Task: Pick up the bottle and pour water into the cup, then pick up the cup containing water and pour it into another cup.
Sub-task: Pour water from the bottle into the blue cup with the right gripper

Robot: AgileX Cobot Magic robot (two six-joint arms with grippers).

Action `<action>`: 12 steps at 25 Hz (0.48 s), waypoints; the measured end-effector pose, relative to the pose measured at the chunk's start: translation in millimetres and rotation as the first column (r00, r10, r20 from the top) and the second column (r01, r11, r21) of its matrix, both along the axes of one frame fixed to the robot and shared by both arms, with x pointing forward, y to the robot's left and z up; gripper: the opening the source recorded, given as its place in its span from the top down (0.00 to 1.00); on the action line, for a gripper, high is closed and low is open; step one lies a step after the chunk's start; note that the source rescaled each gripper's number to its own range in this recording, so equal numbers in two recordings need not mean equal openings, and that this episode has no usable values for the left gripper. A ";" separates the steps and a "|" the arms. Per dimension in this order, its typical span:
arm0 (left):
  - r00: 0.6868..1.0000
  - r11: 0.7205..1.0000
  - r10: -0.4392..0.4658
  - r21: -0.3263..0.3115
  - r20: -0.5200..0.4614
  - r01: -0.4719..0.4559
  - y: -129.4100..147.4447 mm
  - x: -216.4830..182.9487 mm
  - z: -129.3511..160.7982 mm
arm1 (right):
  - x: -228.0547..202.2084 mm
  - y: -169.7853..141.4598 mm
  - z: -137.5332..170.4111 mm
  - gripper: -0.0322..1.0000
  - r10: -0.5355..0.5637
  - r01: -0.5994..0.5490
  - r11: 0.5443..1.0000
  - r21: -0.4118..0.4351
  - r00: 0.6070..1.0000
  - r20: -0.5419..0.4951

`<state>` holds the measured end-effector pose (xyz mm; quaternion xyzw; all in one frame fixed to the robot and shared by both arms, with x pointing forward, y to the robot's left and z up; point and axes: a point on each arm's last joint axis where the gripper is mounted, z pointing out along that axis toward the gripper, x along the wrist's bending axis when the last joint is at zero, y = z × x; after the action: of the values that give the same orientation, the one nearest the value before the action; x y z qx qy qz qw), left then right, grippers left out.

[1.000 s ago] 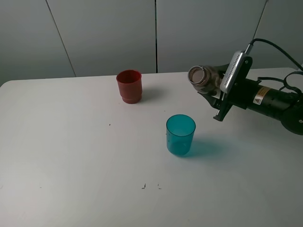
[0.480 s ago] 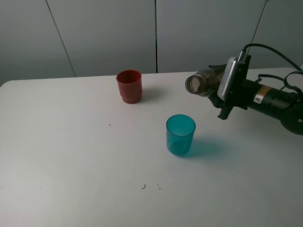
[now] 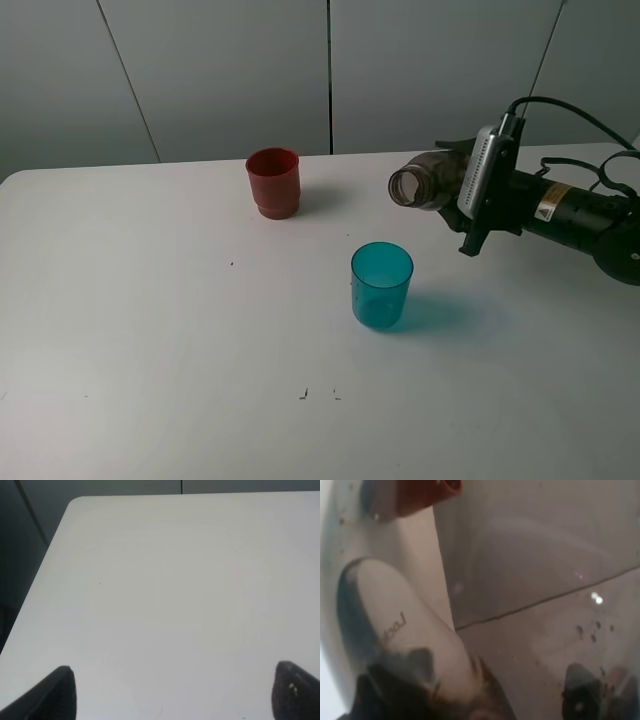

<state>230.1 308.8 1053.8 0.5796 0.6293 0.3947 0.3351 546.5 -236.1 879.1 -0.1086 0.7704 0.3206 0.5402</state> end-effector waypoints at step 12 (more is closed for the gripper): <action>1.000 1.000 0.000 0.000 0.000 0.000 0.0 0.0 0.0 | -14.6 1.1 -7.7 0.91 0.024 -0.025 1.000 -0.008 0.998 -0.052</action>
<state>230.1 308.8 1053.8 0.5796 0.6293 0.3947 0.3351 531.9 -235.0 871.3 -0.1121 0.7841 0.3266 0.5158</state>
